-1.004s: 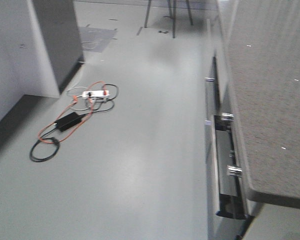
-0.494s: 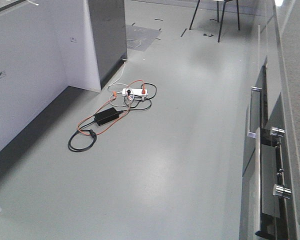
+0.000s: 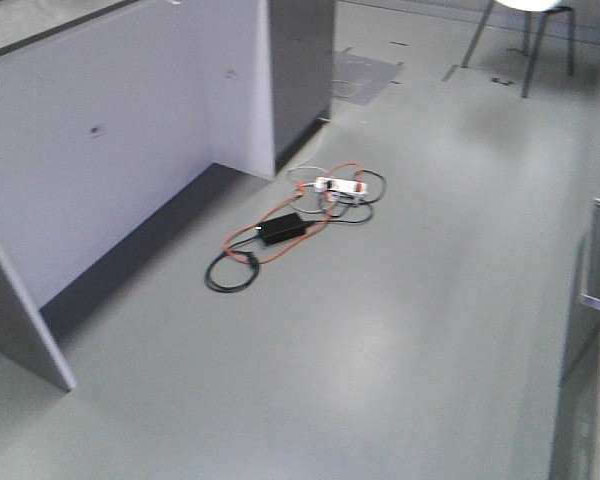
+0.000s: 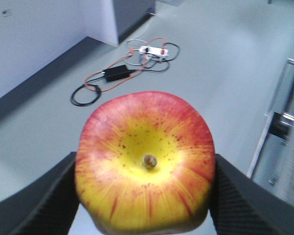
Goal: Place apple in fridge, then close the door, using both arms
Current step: 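Turn the base away from the counter holding the apple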
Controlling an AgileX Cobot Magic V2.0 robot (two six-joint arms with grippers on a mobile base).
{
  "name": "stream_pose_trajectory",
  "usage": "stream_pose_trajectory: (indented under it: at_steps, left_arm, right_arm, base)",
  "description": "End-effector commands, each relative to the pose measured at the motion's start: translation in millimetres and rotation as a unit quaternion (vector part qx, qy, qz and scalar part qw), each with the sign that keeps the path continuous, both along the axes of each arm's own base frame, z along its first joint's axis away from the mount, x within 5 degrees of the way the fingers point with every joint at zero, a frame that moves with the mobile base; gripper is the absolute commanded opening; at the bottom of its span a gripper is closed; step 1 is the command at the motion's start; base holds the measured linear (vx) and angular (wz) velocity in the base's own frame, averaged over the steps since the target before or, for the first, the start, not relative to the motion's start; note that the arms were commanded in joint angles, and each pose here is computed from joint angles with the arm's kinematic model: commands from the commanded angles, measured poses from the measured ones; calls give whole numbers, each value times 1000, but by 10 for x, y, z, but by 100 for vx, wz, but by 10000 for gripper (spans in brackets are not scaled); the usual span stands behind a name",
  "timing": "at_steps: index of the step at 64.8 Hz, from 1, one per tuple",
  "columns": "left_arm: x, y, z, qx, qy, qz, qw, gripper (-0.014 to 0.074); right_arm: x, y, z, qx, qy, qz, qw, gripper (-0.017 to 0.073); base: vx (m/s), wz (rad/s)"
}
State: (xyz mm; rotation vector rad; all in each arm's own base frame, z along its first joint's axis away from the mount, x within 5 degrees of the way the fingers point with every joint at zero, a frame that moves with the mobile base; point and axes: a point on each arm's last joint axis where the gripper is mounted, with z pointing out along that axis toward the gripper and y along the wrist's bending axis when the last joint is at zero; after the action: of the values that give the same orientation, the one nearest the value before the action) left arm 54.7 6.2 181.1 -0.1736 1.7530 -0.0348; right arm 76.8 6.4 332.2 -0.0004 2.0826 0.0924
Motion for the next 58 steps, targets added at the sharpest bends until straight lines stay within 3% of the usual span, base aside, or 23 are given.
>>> stream_pose_trajectory:
  at_steps: [1, 30, 58]
  left_arm:
    - [10, -20, 5, -4, -34, -12, 999, -6]
    - [10, -20, 5, -4, -34, -12, 999, -6]
    - [10, -20, 5, -4, -34, -12, 999, -6]
  right_arm:
    - [28, -10, 141, 2, -48, -8, 999, 125]
    - [27, -10, 140, 2, -47, -8, 999, 125]
    - [27, -10, 140, 2, -47, -8, 999, 125]
  base:
    - [1, 52]
    - [0, 52]
    - [-3, 25]
